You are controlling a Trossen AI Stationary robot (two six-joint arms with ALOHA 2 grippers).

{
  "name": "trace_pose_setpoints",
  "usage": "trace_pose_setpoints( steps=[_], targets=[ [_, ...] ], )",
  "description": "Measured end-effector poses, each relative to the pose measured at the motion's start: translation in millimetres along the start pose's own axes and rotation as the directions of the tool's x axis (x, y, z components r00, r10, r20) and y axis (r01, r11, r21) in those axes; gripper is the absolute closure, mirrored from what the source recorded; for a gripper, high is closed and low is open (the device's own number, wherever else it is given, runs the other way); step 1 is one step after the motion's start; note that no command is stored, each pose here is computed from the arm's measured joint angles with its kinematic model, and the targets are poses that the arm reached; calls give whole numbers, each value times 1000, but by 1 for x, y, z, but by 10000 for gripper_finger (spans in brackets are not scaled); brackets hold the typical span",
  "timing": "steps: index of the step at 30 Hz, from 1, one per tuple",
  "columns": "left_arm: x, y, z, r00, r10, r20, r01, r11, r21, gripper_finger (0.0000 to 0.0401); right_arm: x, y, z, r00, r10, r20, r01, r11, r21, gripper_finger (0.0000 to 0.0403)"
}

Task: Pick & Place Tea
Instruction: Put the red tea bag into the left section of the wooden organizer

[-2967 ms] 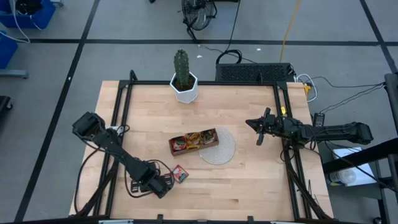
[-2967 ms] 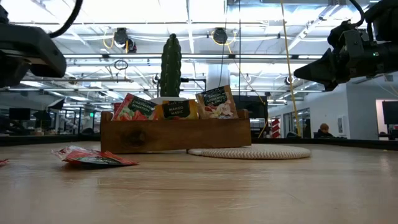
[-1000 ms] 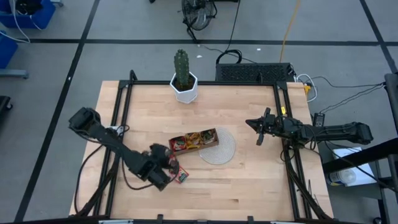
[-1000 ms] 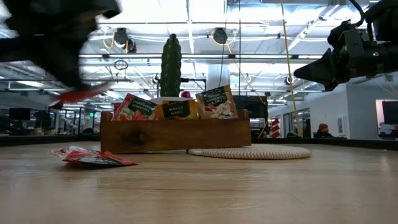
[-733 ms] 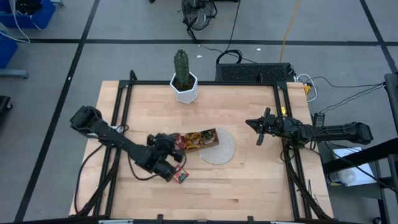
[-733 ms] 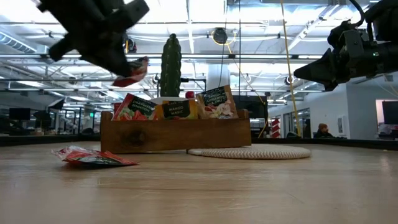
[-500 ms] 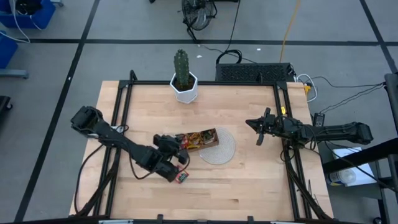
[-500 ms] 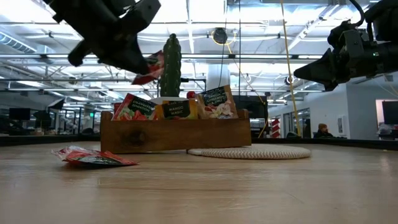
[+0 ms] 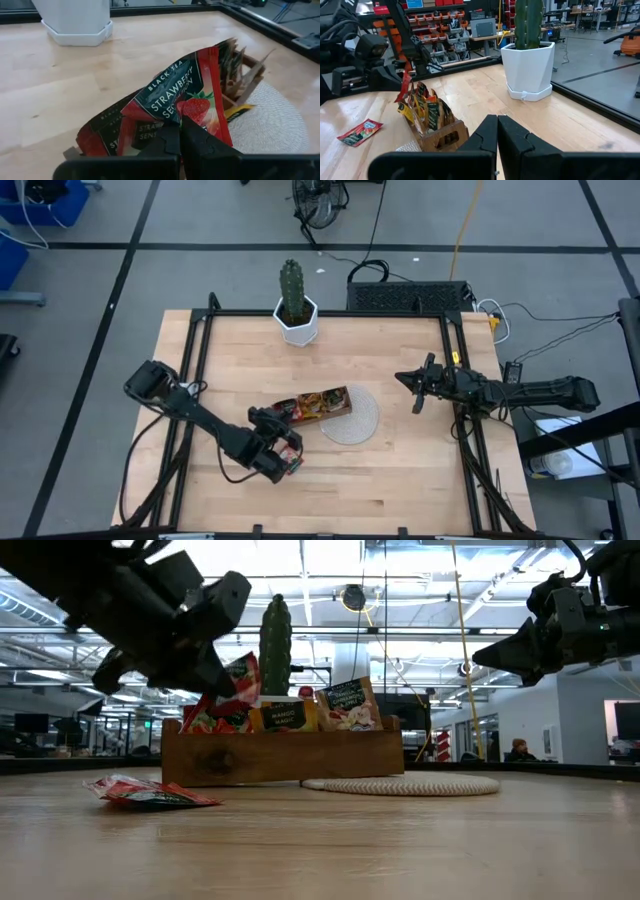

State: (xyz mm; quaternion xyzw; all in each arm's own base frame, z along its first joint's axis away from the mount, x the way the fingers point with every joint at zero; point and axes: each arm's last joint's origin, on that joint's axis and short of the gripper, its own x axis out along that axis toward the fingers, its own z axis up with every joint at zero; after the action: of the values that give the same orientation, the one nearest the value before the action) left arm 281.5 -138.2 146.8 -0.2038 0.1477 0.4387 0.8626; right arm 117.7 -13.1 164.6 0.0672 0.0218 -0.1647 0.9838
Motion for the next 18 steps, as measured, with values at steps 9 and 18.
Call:
trace_pose_setpoints(
  steps=[9,18],
  targets=[
    [1,6,-3,999,37,-10,-37,998,54,401,0,0,0,1000,0,0,0,1000,0,403],
    [9,15,-1,984,113,-134,-96,987,133,398,0,0,0,1000,0,0,0,1000,0,403]
  ],
)
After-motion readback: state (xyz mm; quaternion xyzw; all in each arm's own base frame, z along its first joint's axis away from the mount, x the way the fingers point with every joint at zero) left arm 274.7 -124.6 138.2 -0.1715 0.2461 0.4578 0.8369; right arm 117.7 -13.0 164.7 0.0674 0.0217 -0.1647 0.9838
